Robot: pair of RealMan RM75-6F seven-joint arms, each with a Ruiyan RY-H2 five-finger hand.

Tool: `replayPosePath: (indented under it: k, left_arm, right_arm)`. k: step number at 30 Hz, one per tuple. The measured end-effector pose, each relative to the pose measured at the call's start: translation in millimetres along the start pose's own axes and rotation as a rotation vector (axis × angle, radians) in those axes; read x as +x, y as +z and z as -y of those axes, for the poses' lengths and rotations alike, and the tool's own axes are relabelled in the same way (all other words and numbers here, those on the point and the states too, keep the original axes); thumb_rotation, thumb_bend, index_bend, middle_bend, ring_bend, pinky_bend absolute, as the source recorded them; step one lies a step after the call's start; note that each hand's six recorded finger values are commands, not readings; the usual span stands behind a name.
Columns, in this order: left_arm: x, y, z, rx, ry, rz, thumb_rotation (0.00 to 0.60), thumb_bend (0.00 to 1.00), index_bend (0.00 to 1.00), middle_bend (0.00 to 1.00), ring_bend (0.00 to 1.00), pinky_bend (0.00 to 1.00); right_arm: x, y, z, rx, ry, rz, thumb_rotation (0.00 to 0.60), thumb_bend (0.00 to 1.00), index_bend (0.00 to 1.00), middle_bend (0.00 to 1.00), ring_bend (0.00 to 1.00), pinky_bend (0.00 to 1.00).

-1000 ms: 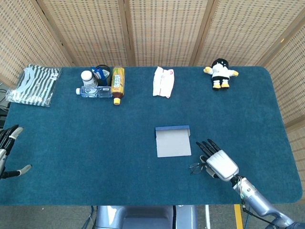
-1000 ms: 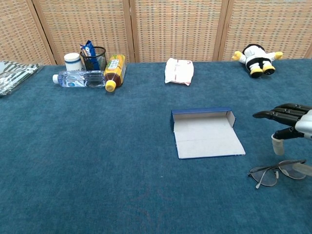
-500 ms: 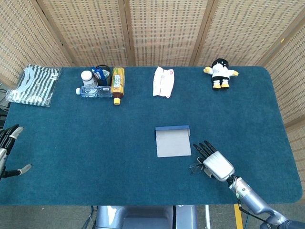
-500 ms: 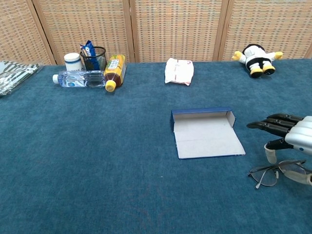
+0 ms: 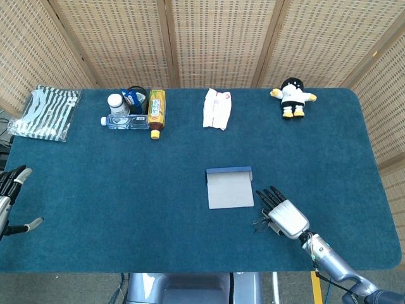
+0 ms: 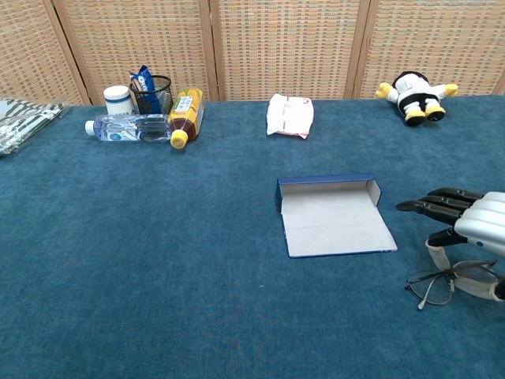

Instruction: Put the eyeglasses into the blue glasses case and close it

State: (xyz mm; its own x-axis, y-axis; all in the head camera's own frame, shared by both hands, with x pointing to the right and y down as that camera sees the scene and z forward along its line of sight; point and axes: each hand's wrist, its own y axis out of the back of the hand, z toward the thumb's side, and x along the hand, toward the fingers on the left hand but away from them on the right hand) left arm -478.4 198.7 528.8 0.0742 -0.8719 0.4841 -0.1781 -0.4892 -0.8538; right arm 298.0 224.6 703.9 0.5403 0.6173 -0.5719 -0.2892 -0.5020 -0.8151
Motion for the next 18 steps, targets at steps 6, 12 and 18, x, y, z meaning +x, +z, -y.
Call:
replayPosePath:
  k: [6, 12, 18]
  left_arm:
    - [0.0, 0.0, 0.2, -0.001, -0.001, 0.000, 0.600, 0.00, 0.00, 0.00, 0.00, 0.00]
    - [0.0, 0.3, 0.5, -0.001, -0.002, 0.001, 0.600, 0.00, 0.00, 0.00, 0.00, 0.00]
    - [-0.3, 0.4, 0.1, -0.001, 0.000, 0.002, 0.600, 0.00, 0.00, 0.00, 0.00, 0.00]
  right_arm:
    - [-0.9, -1.4, 2.3, 0.000, 0.009, 0.007, 0.600, 0.46, 0.55, 0.01, 0.00, 0.00]
    - [-1.1, -1.1, 1.6, -0.002, 0.002, 0.007, 0.600, 0.54, 0.59, 0.03, 0.00, 0.00]
    - [-1.3, 0.6, 0.2, 0.003, -0.006, 0.003, 0.600, 0.57, 0.60, 0.03, 0.00, 0.00]
